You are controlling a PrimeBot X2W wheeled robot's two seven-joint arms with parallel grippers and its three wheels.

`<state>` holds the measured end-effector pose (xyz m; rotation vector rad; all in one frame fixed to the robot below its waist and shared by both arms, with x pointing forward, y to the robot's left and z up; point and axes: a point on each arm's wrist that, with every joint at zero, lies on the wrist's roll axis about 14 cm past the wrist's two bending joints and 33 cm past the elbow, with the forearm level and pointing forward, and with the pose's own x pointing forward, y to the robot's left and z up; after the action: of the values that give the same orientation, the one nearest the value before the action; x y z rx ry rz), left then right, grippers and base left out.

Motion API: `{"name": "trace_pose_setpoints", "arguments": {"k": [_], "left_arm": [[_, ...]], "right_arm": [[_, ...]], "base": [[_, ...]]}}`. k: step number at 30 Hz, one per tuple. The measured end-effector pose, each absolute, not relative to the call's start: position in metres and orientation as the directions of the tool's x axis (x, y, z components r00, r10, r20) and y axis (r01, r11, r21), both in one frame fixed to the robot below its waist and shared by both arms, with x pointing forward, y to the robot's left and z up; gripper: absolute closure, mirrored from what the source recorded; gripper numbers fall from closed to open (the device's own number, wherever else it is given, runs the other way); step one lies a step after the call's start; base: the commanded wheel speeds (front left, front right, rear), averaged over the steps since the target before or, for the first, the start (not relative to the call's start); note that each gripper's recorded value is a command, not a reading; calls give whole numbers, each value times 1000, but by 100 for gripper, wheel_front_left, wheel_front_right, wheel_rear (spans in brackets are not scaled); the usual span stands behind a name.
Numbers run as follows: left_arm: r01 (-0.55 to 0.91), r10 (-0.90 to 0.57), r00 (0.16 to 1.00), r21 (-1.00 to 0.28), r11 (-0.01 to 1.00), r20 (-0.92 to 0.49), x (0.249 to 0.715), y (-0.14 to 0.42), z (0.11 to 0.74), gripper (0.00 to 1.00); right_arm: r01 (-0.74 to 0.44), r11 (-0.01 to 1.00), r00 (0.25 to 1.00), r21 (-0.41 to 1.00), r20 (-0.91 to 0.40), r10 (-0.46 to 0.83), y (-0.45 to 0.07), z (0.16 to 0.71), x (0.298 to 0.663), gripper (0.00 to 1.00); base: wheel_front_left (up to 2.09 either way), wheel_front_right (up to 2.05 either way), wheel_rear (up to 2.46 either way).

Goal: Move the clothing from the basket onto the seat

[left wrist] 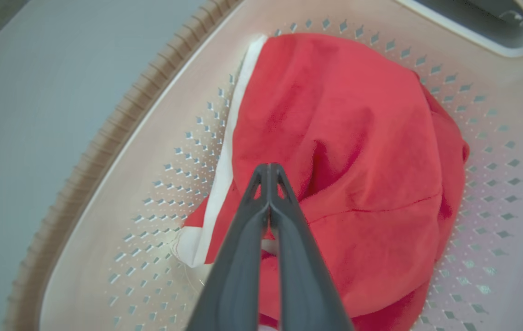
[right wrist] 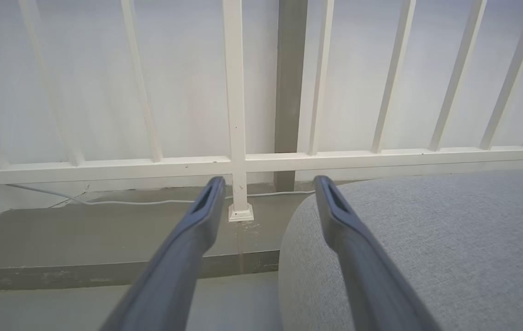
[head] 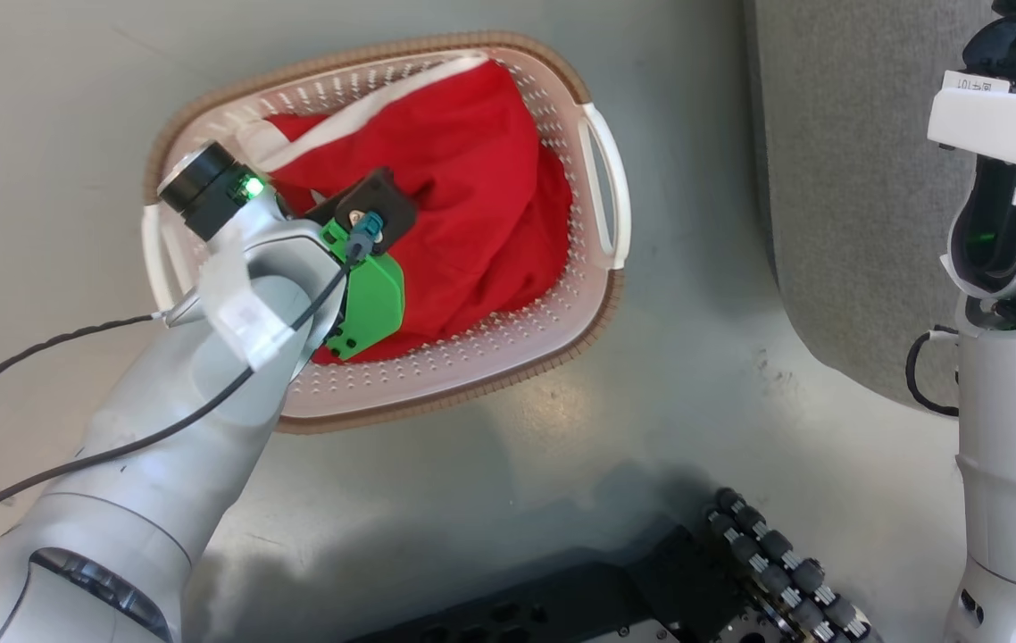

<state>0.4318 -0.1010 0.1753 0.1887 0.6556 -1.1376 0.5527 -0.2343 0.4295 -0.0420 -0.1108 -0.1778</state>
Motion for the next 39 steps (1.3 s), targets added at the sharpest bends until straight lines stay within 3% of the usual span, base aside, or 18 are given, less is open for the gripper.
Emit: {"name": "trace_pose_setpoints", "arguments": {"k": [3, 6, 8, 9, 10, 19, 25, 39], "left_arm": [[850, -781, 339, -184, 493, -524, 450, -99, 192, 100], [809, -759, 421, -173, 562, -497, 468, -92, 206, 66], [773, -740, 475, -177, 609, -476, 481, -86, 217, 52], [737, -718, 527, -177, 653, -455, 493, -81, 229, 5], [719, -705, 553, -172, 673, -443, 499, -78, 235, 0], [529, -567, 746, -207, 823, -348, 537, -48, 292, 0], [420, -462, 866, -222, 880, -193, 568, -25, 358, 0], [243, -275, 949, -194, 950, -157, 540, 57, 397, 0]], "right_arm": [[178, 984, 977, -23, 123, -174, -233, 435, 553, 0], [177, 984, 977, -18, 126, -173, -232, 439, 551, 0], [179, 984, 977, -18, 119, -175, -232, 439, 548, 0], [172, 985, 979, -15, 114, -169, -231, 440, 545, 0], [169, 985, 979, -13, 114, -167, -230, 442, 544, 0], [144, 990, 984, -3, 103, -143, -222, 454, 529, 0], [124, 992, 989, -4, 78, -124, -216, 456, 513, 0], [55, 998, 996, 16, 66, -56, -195, 475, 481, 0]], "base": [[0, 0, 0], [0, 0, 0], [0, 0, 0], [0, 0, 0], [0, 0, 0], [0, 0, 0], [0, 0, 0], [0, 0, 0]]}}
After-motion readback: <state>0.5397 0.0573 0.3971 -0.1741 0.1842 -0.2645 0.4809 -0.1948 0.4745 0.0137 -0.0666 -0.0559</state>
